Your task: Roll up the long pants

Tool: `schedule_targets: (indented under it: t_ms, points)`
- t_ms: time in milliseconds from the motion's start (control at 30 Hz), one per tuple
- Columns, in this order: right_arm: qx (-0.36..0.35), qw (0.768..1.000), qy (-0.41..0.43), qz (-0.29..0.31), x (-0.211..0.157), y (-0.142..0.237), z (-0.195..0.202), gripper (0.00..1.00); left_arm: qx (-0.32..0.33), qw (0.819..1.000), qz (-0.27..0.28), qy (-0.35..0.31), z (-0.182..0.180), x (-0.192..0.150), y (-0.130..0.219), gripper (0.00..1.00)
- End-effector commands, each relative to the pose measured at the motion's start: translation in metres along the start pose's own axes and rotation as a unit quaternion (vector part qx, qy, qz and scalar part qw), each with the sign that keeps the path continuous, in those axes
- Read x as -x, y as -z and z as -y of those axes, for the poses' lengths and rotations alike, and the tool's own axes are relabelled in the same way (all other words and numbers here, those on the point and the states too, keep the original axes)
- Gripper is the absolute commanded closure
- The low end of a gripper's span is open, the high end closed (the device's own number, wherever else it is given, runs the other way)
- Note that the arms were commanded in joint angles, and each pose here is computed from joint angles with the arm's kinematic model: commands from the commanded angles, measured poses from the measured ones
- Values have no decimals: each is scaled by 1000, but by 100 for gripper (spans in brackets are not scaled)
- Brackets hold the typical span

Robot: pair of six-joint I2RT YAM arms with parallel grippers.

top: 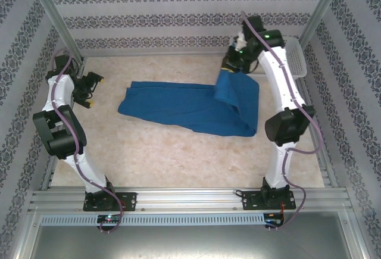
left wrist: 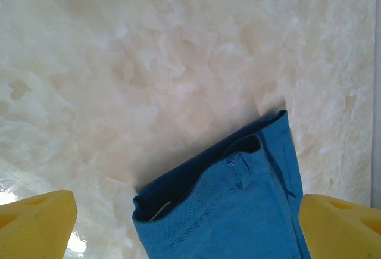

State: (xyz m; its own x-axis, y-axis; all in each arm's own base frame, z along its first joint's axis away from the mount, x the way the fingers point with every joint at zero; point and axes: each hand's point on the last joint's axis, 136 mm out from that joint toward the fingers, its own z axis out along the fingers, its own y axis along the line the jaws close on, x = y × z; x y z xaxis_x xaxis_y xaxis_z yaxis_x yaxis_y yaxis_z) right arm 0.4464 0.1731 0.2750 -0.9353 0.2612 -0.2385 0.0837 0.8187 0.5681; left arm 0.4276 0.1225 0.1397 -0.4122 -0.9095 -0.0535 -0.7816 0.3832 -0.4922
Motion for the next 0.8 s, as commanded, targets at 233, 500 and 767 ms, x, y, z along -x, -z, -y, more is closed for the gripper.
schedule_targets:
  t_ms: [233, 500, 767]
  points:
    - [197, 979, -12, -44, 3, -118, -128, 100, -18, 999, 25, -12, 11, -1, 42, 0]
    - [270, 958, -29, -91, -27, -193, -185, 100, -11, 999, 38, -23, 14, 2, 56, 0]
    - [318, 941, -38, -111, -47, -204, -222, 100, -7, 999, 41, -25, 13, 2, 58, 0]
